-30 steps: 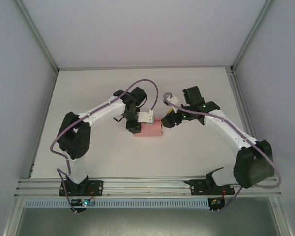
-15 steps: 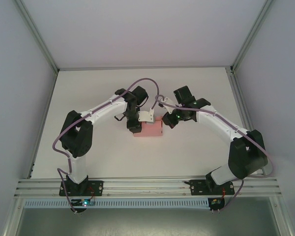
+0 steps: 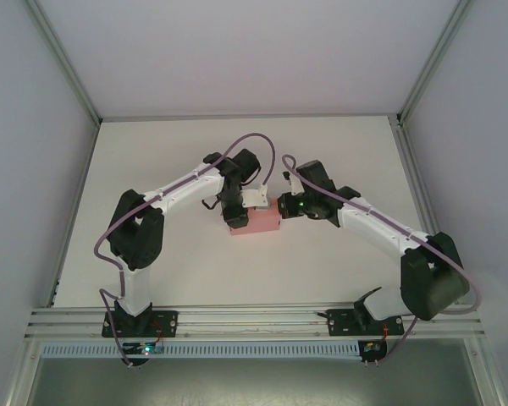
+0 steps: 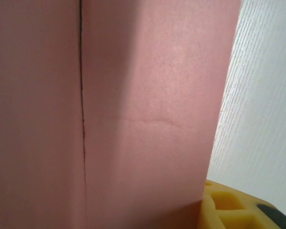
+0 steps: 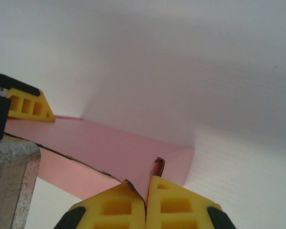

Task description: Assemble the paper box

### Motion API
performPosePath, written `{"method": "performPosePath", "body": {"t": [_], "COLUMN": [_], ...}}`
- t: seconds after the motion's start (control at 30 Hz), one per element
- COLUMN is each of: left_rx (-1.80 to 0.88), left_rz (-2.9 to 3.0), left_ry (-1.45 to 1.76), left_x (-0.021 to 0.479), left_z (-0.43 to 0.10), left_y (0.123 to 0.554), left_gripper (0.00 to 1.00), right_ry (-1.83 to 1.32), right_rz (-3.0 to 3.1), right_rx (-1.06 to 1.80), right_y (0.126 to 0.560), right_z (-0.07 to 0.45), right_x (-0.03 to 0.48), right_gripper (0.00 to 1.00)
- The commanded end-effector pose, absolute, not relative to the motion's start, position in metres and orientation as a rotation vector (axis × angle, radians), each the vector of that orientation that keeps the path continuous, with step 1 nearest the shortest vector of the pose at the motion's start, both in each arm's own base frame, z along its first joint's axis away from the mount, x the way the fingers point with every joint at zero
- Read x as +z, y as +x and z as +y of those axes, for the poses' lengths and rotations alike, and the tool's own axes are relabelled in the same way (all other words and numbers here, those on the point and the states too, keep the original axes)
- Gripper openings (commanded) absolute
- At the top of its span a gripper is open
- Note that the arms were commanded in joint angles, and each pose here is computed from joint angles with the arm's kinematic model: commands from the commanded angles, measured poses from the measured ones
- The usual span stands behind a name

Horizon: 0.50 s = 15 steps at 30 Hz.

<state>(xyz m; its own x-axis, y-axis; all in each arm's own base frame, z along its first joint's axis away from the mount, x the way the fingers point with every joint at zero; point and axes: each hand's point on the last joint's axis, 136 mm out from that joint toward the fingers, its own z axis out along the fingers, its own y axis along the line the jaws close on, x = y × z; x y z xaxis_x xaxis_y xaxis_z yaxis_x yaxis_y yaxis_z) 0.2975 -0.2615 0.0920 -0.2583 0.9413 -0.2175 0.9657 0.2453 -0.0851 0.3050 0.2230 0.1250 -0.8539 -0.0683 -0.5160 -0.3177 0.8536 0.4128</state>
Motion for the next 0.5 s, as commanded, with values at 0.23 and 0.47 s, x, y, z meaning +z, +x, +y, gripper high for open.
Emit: {"method": "performPosePath", "body": {"t": [0.23,0.47], "left_rx": [-0.312,-0.288], "left_rz": [2.398,2.420], "left_ry": [1.684,1.650], "left_x": [0.077,0.076], "left_z": [-0.288,-0.286], "left_y": [0.325,0.328], "left_gripper": [0.36,0.37], "right_ry": [-0.274,-0.340], "right_rz": [2.529,2.531], "right_rx": [0.598,0.396], "right_y": [0.285,0.270], "right_z": [0.236,0.216], "right_x": [0.076,0.058], "right_gripper": [0.00,0.00]}}
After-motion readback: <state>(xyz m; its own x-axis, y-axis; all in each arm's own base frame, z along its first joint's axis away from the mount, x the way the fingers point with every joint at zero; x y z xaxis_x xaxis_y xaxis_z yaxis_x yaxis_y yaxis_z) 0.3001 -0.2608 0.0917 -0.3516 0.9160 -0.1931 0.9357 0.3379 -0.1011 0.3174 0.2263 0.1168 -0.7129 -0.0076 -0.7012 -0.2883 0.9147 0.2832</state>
